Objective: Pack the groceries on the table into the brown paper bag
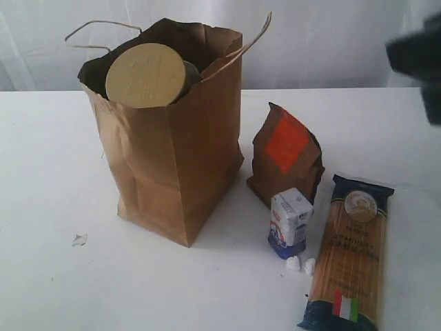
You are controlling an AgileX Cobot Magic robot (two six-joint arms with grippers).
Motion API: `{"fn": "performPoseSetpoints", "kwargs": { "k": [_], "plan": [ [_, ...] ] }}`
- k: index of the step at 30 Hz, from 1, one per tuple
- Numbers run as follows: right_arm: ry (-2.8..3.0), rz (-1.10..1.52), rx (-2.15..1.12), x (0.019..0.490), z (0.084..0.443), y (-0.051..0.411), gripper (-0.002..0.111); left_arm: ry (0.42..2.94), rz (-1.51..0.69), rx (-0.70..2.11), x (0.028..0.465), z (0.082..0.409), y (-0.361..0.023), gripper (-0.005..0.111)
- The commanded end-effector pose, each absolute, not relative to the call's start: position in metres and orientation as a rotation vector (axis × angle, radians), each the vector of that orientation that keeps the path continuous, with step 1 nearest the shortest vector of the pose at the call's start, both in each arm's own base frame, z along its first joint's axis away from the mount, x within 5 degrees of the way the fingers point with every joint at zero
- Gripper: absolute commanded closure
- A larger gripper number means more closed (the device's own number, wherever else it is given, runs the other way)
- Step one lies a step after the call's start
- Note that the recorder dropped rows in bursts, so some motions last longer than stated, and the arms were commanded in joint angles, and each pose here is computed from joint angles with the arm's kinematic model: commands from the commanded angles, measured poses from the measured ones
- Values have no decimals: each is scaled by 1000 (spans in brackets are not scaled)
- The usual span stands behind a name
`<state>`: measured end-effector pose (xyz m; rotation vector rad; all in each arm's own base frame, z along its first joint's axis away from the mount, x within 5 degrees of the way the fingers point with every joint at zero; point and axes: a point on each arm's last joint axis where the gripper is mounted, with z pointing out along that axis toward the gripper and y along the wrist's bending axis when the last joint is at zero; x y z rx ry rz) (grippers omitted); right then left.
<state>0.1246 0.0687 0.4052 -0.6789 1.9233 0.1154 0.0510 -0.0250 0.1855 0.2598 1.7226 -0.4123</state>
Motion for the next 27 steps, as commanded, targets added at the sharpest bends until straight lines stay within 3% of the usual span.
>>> {"fn": "performPoseSetpoints", "kwargs": {
  "k": [1,7,16,27],
  "plan": [
    [2132,51,-703,105,368,52,68,1721,-410,259,51,185,-25,107],
    [2298,-35,-843,112,316,56,68,1721,-410,259,51,185,-25,107],
    [2410,119,-934,158,259,103,68,1721,-410,259,51,185,-25,107],
    [2530,92,-1057,213,168,143,68,1721,-410,259,51,185,-25,107]
  ]
}}
